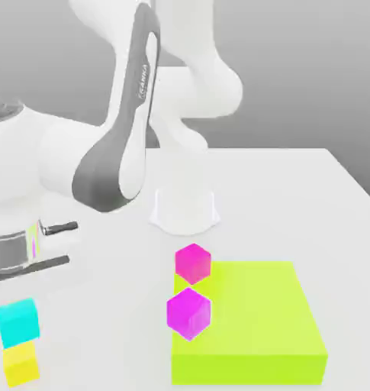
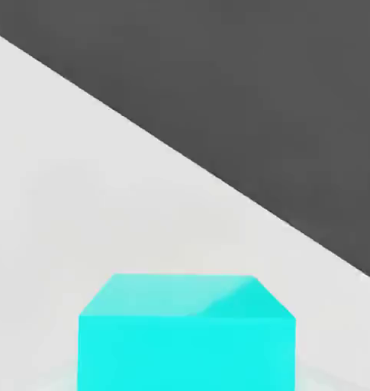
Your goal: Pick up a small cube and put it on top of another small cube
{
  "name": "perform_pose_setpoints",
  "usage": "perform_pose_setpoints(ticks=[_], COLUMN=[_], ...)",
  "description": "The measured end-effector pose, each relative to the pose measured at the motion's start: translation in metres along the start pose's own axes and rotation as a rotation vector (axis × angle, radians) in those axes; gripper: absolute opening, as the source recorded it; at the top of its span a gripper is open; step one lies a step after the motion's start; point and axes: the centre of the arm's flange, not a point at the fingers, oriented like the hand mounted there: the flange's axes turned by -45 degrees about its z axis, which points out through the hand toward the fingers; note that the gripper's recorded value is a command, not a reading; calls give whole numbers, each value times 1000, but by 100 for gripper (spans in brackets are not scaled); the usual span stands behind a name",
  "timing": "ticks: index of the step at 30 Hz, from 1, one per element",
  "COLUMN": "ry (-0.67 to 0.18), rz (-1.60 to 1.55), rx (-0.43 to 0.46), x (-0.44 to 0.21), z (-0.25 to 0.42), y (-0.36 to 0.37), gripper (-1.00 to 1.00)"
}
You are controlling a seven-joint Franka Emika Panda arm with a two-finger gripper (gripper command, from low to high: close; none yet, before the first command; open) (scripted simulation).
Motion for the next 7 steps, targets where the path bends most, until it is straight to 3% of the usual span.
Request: perform_pose_setpoints(ticks=[3, 4, 7], ry=[4, 4, 4], rz=[26, 29, 29], rx=[11, 13, 13], x=[-4, -5, -5], z=[40, 50, 50], y=[3, 2, 2], gripper=[-100, 100, 100])
